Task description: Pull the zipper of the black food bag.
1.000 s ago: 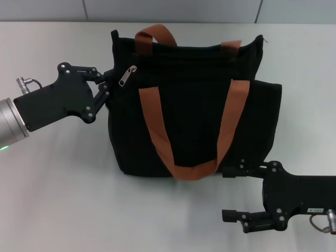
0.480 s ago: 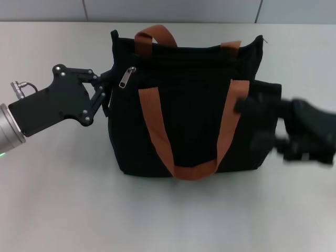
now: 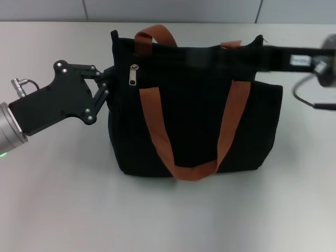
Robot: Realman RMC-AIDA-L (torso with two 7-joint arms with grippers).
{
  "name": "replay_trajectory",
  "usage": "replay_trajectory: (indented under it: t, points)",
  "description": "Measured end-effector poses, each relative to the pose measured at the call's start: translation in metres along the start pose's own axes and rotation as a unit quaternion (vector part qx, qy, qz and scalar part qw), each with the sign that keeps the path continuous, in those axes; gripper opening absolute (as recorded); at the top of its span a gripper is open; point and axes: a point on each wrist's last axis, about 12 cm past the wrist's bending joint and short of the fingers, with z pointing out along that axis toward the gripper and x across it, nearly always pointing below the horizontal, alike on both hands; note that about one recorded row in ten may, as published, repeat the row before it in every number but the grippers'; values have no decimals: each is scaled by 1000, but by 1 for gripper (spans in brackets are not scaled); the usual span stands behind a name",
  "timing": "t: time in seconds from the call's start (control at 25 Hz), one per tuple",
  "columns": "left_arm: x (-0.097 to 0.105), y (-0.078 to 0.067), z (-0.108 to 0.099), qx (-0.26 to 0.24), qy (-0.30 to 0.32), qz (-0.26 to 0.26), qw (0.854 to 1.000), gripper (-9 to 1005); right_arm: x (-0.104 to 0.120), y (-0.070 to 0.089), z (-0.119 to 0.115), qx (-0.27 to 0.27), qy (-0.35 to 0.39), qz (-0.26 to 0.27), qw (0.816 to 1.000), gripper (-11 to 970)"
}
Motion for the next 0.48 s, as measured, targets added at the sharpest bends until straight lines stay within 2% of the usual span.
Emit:
replay_trajectory:
  t: [0.24,0.48]
  points:
    - [-2,1,1,-1,-7,0,1000,25,-24,-8,30,44,55,47,996,774]
    - [-3,1,2,-3,-13,0,1000,26,-30,-11,45,67,88,60,992,771]
